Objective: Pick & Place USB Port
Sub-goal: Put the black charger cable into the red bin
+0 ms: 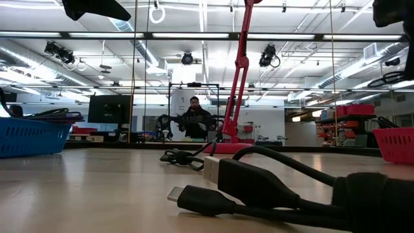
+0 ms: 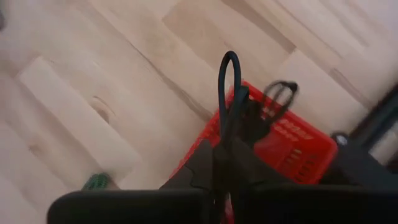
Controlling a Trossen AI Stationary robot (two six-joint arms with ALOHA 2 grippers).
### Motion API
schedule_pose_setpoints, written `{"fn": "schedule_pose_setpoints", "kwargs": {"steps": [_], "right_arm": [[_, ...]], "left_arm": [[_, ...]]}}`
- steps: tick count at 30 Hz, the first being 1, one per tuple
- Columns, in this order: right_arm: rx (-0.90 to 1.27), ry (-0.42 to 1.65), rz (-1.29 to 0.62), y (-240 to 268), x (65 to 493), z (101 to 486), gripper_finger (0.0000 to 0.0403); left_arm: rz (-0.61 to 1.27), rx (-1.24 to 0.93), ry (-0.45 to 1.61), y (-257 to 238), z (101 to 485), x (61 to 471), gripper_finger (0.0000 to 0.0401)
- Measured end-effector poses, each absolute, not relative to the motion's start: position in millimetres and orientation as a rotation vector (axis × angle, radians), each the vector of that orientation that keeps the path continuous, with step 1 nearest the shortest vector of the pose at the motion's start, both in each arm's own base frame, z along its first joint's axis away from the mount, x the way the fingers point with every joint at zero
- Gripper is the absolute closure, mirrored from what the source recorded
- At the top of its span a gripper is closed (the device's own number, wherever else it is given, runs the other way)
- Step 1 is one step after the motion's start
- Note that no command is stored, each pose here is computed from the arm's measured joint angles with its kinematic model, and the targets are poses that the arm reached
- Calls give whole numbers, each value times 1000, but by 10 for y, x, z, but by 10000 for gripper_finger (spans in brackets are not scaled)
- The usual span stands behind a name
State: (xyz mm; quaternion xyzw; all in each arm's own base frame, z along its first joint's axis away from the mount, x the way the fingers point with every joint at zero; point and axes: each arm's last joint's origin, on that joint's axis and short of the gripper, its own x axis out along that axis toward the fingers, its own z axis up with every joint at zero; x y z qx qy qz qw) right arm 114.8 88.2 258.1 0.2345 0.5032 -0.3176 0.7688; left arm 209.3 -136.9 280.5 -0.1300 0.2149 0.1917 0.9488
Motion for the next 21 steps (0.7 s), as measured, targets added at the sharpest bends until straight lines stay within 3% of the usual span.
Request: {"fn": "schedule_pose_setpoints", "kwargs": {"steps": [11,21], "right_arm": [[498,1249,-897,889,1037,2122,387],[484,1260,-956,929,1073,2083,387]], "left_arm": [[390,-264,439,-1368,2805,2092,165],[390,-265,438,-1369,2807,2092,165]]}}
